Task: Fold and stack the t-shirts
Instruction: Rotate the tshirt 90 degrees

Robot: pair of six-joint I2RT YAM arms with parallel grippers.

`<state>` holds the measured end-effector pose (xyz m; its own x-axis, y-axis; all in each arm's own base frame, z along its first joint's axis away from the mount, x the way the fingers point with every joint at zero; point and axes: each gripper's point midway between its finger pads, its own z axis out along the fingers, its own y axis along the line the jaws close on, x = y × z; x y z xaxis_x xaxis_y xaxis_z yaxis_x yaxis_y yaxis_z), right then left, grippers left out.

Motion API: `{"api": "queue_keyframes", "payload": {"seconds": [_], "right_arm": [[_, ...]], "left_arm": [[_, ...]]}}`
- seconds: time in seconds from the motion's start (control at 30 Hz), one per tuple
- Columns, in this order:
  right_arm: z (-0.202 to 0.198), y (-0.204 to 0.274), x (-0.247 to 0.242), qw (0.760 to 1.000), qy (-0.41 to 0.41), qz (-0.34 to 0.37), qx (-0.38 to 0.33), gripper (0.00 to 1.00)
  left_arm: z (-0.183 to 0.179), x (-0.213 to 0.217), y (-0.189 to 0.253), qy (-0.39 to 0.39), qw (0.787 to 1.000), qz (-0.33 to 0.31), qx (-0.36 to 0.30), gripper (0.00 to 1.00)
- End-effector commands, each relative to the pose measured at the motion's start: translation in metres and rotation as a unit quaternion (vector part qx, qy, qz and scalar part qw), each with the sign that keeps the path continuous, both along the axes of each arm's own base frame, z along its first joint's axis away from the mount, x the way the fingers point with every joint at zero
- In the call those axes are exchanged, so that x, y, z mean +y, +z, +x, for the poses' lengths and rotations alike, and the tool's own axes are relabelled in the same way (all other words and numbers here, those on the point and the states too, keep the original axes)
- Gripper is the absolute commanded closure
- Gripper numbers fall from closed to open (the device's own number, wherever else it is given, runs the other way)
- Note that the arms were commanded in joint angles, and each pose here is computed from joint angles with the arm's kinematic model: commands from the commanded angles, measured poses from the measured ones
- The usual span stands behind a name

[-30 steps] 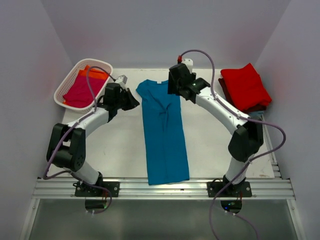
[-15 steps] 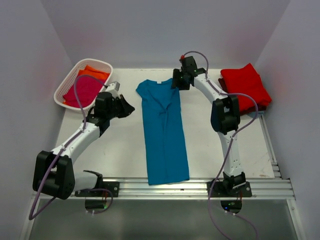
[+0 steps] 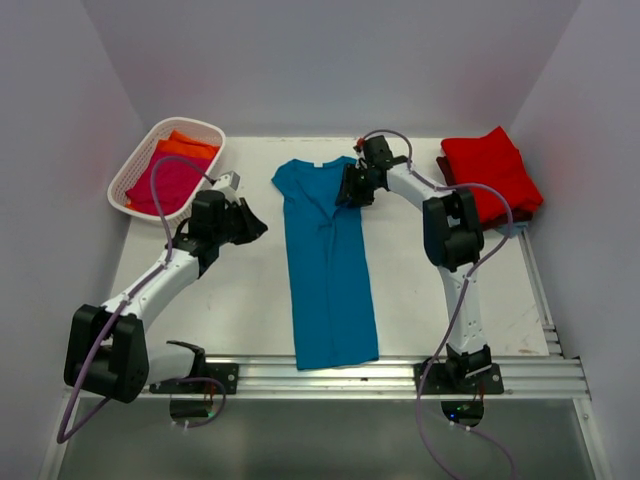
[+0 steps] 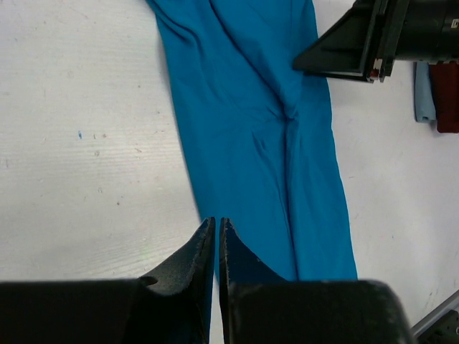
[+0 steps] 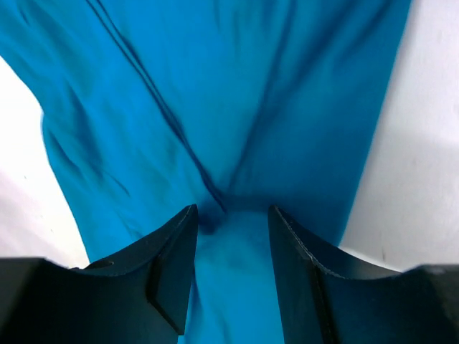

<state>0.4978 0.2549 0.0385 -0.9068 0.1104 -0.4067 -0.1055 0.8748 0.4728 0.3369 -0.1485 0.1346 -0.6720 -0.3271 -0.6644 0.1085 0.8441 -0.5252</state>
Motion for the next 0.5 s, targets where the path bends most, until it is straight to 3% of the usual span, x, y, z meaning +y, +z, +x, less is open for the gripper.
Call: {"api": "queue_keyframes", "payload": {"seconds": [0.0,0.47], "right_arm": [[0.000,0.063,0.003,0.998,-0.005,0.035,-0.058,0.52],[-0.009,0.040,0.010,0.998,-0.011,0.057,-0.022,0.55]], "left_arm": [[0.000,0.000,0.011,0.004,1.000,-0.005,-0.016,0.91],[-0.002,0.003,0.005,0.010,1.000,0.004,-0.008,0.94]]}}
